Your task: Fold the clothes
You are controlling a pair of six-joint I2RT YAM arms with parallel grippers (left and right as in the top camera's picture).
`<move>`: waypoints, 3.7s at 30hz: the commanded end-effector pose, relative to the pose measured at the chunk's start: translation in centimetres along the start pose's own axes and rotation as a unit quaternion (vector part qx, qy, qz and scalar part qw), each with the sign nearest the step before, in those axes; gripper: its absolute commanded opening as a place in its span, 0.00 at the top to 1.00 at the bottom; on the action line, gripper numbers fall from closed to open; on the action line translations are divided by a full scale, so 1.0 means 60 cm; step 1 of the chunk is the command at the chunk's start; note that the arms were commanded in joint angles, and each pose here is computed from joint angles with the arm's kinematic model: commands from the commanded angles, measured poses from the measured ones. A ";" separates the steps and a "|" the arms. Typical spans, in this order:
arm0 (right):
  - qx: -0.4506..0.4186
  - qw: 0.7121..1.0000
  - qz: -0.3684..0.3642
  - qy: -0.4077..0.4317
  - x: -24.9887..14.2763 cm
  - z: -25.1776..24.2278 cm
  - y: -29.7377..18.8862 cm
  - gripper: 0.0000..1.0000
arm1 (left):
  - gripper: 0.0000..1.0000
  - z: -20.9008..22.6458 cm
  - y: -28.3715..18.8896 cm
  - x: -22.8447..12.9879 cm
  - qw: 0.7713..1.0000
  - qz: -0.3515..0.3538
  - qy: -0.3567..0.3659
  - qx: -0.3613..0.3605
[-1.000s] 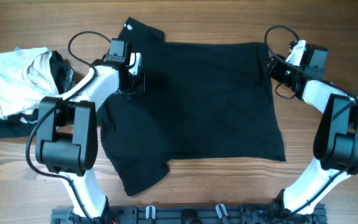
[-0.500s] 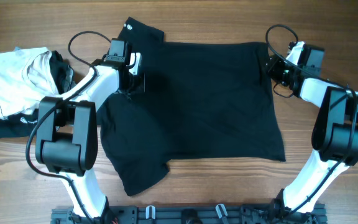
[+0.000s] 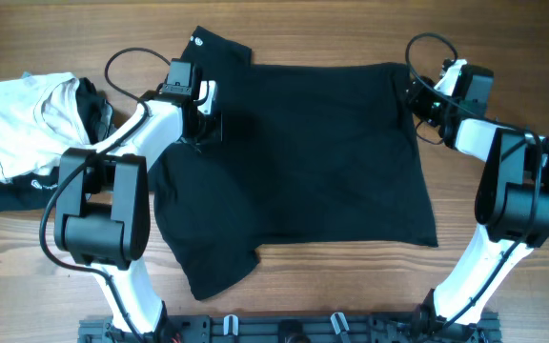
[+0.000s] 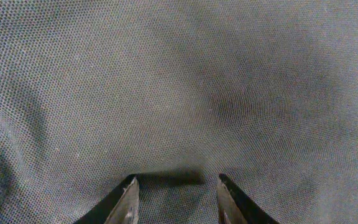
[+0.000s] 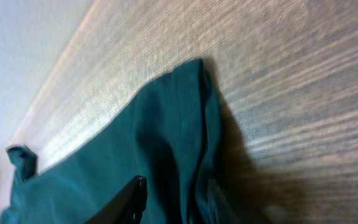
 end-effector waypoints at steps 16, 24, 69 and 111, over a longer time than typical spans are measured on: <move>-0.044 0.999 -0.001 0.031 -0.021 -0.016 0.026 0.82 | 0.60 -0.003 0.024 -0.019 1.000 0.028 0.003 -0.008; -0.005 0.999 -0.023 0.026 0.020 -0.004 -0.002 0.96 | 0.60 -0.003 0.024 -0.019 1.000 0.028 0.003 -0.008; -0.351 0.922 0.120 0.108 -0.121 -0.053 -0.382 0.07 | 0.45 0.009 -0.253 -0.029 0.998 -0.022 -0.057 0.033; -0.369 0.897 0.115 0.214 -0.159 -0.161 -0.376 0.96 | 0.96 0.095 -0.065 -0.241 0.952 0.035 -0.286 0.105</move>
Point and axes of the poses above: each gripper's point midway between its finger pads, its own y axis out along the fingers, its own z axis along the line the jaws close on, x = y × z, the point moved 6 cm from there along -y, back along the fingers, and after that the axes turned 14 degrees about y, right-handed, at the moved point
